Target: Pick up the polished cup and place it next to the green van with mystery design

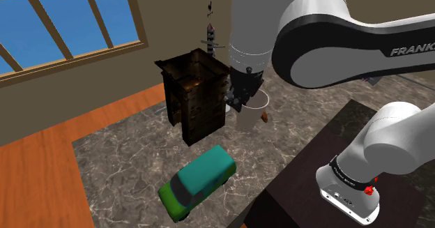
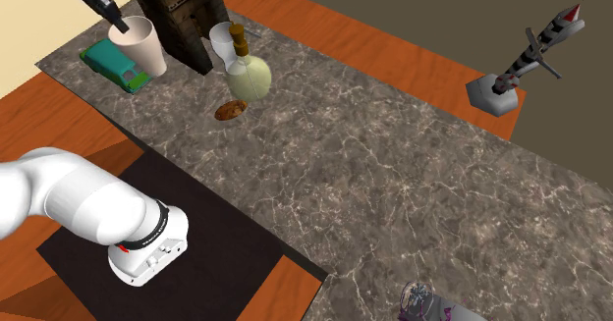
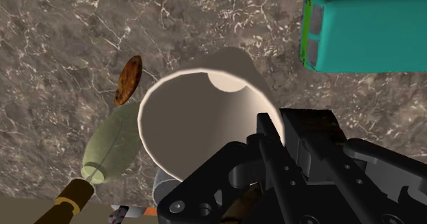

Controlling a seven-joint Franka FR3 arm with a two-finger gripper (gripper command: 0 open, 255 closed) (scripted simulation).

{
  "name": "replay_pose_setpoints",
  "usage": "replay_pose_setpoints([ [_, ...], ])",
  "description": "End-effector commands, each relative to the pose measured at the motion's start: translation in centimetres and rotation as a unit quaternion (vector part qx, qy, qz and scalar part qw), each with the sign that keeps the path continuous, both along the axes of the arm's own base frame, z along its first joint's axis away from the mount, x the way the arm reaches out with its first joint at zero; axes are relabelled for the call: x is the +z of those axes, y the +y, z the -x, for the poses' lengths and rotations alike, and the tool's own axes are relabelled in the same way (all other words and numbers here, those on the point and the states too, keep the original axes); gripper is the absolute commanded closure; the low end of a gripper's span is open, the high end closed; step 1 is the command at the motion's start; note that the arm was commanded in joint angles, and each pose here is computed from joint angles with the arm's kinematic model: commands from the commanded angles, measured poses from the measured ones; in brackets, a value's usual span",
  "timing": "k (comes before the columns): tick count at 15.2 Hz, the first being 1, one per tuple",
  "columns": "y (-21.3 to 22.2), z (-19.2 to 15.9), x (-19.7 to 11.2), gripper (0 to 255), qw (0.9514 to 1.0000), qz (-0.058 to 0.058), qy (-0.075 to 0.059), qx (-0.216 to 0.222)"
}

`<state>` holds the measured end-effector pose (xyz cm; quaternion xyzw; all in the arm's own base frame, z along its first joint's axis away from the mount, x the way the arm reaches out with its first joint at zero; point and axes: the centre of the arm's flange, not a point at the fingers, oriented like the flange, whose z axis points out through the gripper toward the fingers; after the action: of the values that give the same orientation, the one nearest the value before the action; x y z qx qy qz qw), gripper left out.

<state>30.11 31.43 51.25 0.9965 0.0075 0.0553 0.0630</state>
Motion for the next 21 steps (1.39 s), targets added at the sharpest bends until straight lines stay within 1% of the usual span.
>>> replay_pose_setpoints([
  [1,0.1,0.1,-1.0,255,1.0,0.0,0.0,0.0],
  [21,0.1,0.1,-11.6,255,1.0,0.0,0.0,0.0],
])
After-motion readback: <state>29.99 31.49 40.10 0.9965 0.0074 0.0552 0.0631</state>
